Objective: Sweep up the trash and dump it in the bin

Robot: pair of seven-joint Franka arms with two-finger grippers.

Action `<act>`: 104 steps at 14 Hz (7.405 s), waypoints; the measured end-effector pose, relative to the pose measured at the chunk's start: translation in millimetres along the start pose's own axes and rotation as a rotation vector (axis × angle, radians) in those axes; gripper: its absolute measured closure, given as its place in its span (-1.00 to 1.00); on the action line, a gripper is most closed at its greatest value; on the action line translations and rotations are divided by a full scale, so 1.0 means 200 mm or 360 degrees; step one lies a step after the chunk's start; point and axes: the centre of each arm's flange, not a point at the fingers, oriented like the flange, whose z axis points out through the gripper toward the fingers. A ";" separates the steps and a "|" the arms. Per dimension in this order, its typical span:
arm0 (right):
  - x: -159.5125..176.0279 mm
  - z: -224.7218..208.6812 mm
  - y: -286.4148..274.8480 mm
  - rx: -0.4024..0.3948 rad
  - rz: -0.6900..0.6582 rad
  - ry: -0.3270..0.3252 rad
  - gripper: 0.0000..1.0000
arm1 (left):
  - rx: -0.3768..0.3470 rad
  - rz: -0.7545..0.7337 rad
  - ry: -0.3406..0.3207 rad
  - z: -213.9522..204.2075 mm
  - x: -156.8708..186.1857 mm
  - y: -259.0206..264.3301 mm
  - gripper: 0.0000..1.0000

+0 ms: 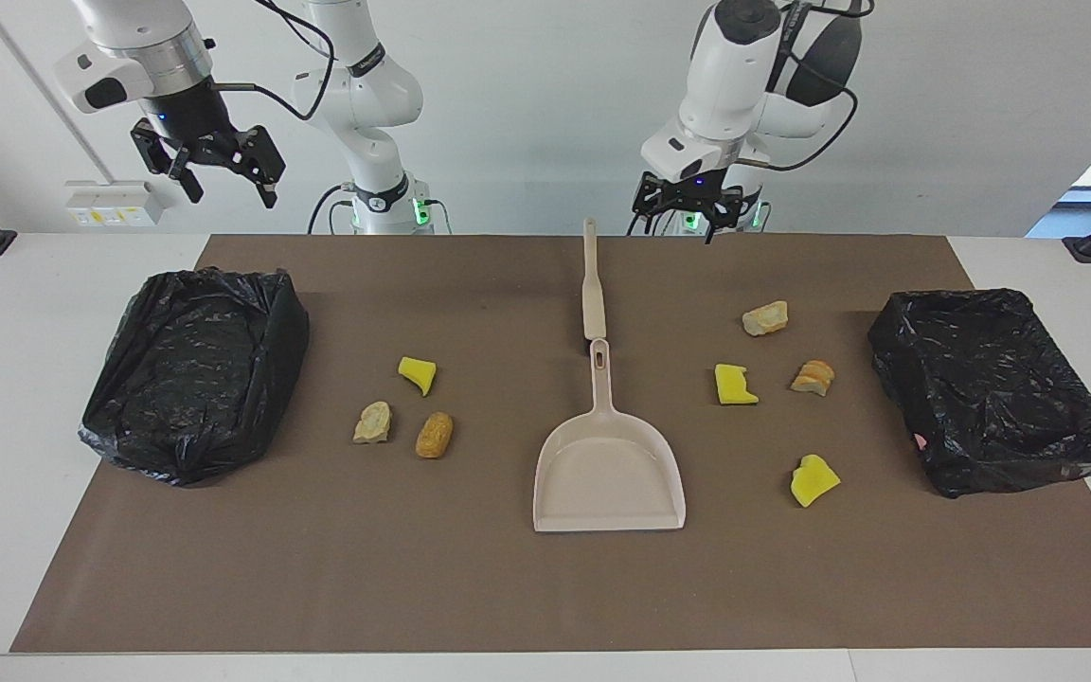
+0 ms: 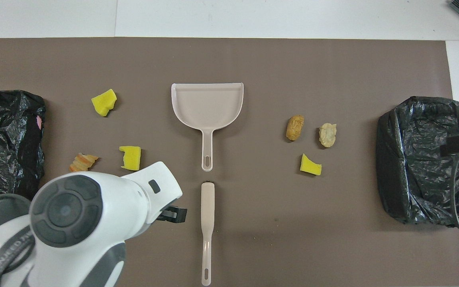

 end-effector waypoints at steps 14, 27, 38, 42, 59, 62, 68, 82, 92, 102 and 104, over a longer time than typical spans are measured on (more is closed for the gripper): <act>-0.01 0.02 -0.12 -0.0003 -0.0076 -0.0013 -1.00 | 0.0027 0.0056 0.0007 0.85 -0.50 0.52 -1.00; 0.02 0.06 -0.16 0.0000 -0.0075 -0.0028 -1.00 | 0.0111 -0.0012 -0.0151 0.81 -0.48 0.46 0.47; 0.43 0.69 -1.11 0.0097 0.0048 0.0047 -1.00 | 0.0121 -0.0090 -0.0045 0.31 0.17 -0.89 0.47; 0.41 1.04 -1.63 0.0150 0.0091 0.0058 -1.00 | 0.0275 0.0160 -0.0036 0.29 0.55 -1.24 0.47; 0.07 1.60 -2.33 0.0181 -0.0060 0.0044 -0.27 | 0.0385 0.0564 -0.0039 0.52 1.08 -1.79 0.47; 0.08 1.60 -2.33 0.0166 -0.0072 0.0059 0.36 | 0.0353 0.0739 -0.0100 0.61 1.07 -1.76 0.47; 0.07 1.53 -2.32 0.0152 -0.0076 0.0081 0.37 | 0.0232 0.0954 -0.0310 0.68 0.81 -1.59 0.47; -0.28 1.31 -1.72 -0.0047 -0.1746 -0.0103 0.37 | 0.0310 -0.0132 -0.0413 0.24 0.14 -1.32 0.47; -0.40 1.52 -1.81 -0.0058 -0.2344 -0.0195 0.37 | 0.0368 -0.0820 -0.0359 0.73 -0.03 -1.34 0.47; -0.46 1.61 -1.80 -0.0083 -0.2082 -0.0265 0.37 | 0.0052 -0.0018 -0.0410 0.79 0.01 -0.60 0.47; -0.46 1.62 -1.79 -0.0084 -0.2078 -0.0270 0.37 | 0.0011 0.0086 -0.0418 0.80 -0.03 -0.38 0.47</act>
